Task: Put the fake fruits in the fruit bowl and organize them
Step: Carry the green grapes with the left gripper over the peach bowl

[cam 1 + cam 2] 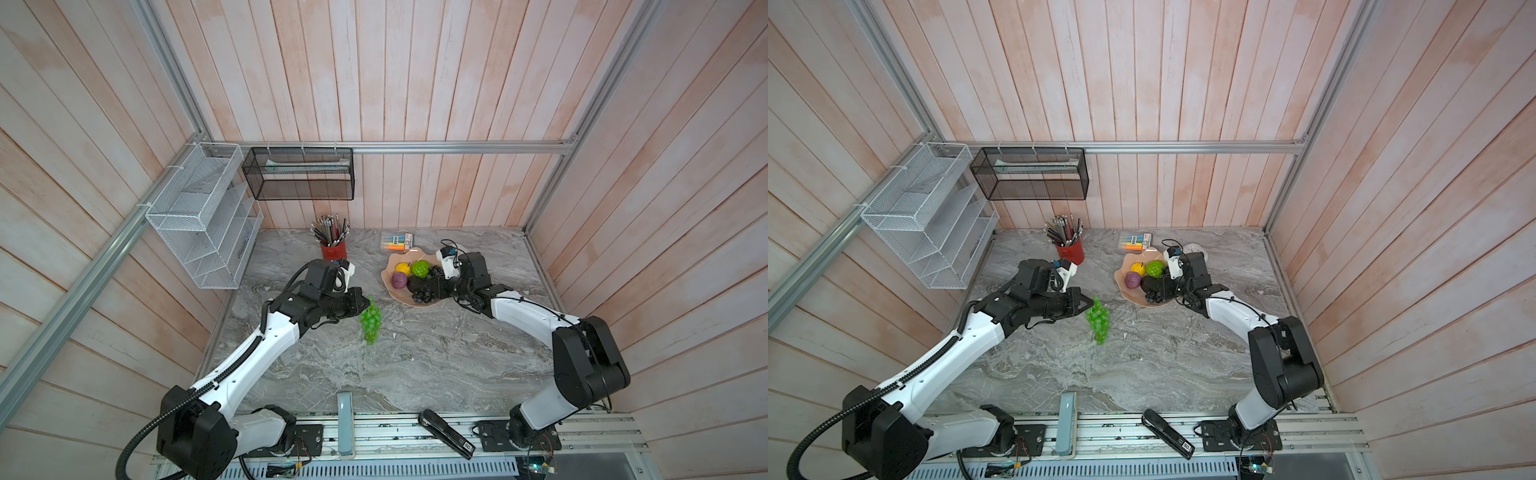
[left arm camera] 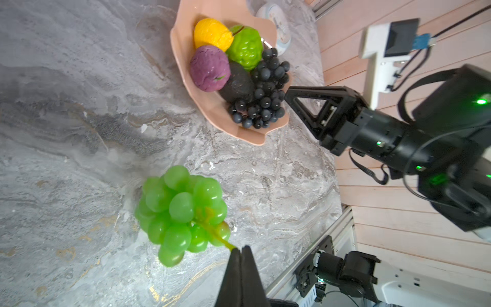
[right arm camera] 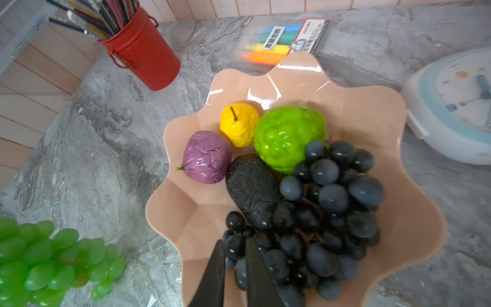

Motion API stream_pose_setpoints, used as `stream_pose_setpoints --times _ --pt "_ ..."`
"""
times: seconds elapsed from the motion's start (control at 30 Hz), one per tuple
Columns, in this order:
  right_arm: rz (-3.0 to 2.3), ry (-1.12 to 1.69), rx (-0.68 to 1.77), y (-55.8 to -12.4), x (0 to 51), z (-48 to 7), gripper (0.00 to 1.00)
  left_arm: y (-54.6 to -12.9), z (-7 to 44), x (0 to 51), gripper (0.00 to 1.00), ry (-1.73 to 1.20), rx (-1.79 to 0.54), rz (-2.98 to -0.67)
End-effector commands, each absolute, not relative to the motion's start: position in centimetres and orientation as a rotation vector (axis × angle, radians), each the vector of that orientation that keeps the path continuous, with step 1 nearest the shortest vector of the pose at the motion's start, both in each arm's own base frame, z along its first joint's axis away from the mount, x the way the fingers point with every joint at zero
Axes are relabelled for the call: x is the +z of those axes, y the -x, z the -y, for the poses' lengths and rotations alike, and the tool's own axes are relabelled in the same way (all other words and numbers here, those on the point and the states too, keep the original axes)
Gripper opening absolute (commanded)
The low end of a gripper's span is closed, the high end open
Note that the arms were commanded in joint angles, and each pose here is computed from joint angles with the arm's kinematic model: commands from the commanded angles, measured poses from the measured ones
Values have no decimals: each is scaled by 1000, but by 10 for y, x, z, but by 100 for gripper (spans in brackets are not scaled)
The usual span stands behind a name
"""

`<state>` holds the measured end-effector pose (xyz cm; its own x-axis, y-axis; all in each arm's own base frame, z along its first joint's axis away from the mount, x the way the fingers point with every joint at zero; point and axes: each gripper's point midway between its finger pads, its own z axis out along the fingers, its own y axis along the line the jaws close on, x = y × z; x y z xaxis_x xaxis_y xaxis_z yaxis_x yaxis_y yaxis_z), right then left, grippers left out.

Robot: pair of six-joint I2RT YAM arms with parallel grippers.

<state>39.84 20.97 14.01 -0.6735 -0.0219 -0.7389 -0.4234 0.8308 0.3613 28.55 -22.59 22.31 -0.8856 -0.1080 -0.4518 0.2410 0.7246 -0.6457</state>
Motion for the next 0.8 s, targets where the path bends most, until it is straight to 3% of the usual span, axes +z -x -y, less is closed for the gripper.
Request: stream_pose_setpoints --times 0.0,0.47,0.77 --pt "-2157 303 754 -397 162 -213 16 -281 246 256 0 -180 -1111 -2412" --pt "-2085 274 793 -392 181 -203 15 -318 338 329 0 -447 -1313 -2241" --pt "-2055 126 724 -389 177 -151 15 -350 377 342 0 -497 -1371 -2189"
